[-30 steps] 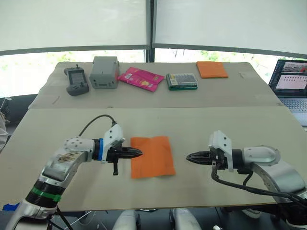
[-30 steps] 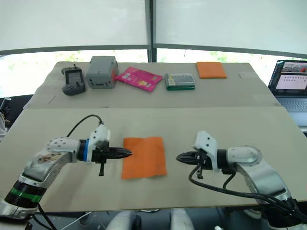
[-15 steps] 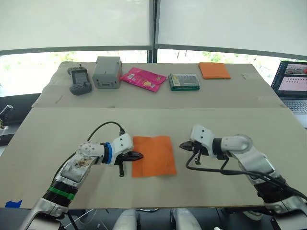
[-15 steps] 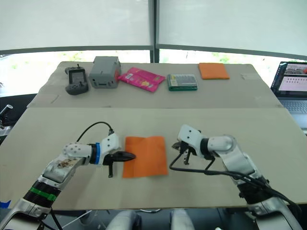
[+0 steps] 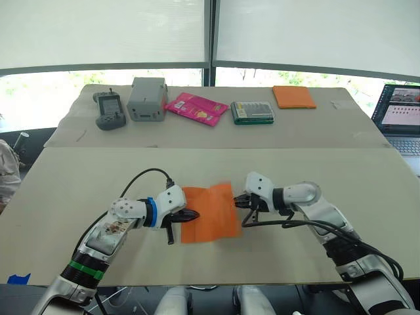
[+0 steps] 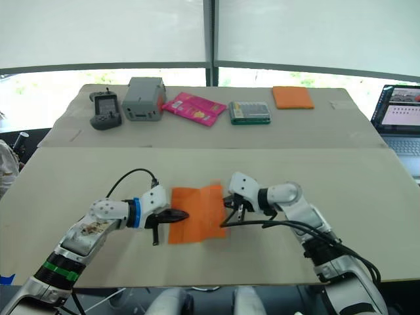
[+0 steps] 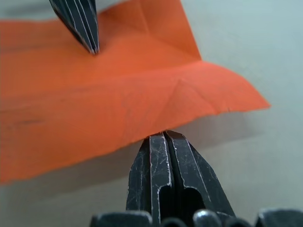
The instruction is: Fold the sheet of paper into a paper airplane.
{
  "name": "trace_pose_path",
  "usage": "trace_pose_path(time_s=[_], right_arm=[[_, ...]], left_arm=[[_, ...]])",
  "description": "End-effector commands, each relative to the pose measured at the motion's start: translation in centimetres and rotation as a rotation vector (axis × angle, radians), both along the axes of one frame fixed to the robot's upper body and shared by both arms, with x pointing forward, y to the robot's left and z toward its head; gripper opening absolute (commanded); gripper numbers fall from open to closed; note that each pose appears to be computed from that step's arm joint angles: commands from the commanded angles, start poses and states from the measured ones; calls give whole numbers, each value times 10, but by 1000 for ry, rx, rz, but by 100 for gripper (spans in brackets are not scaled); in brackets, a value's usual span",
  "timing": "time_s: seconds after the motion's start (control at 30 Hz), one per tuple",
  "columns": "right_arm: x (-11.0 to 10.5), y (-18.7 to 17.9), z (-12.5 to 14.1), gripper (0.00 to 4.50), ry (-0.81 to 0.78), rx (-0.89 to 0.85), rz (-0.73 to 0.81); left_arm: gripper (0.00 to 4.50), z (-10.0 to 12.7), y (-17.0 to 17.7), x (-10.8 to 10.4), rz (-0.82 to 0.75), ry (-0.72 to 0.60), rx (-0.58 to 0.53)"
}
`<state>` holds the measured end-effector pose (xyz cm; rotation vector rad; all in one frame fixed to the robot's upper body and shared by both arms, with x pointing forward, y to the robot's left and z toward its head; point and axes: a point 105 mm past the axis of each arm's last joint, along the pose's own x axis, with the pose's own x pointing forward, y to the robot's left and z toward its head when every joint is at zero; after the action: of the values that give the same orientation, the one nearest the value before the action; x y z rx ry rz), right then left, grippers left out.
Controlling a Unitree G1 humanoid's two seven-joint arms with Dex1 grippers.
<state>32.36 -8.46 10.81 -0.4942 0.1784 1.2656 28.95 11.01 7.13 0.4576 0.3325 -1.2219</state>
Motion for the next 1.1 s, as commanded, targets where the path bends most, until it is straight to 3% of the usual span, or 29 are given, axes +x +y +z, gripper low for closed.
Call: trace_pose_path(time_s=[0.03,0.3,0.57,0.7,0.93,1.1], right_arm=[[-3,12,35,5,-36,141,54],[-5,40,25,5,7,170,104],[4,56,9,5,-4,136,99],[1,72,8,5,15,172,122],[-1,88,2,5,38,164,120],[0,84,-25,5,50,42,90]], left_arm=[[0,-21,2,-11,-2,78,59],[0,-18,7,-9,29,69,54],[0,15,44,5,200,-8,-53],[0,11,51,0,226,18,-71],[0,6,33,-4,198,40,-95],[0,15,50,2,261,20,-97]])
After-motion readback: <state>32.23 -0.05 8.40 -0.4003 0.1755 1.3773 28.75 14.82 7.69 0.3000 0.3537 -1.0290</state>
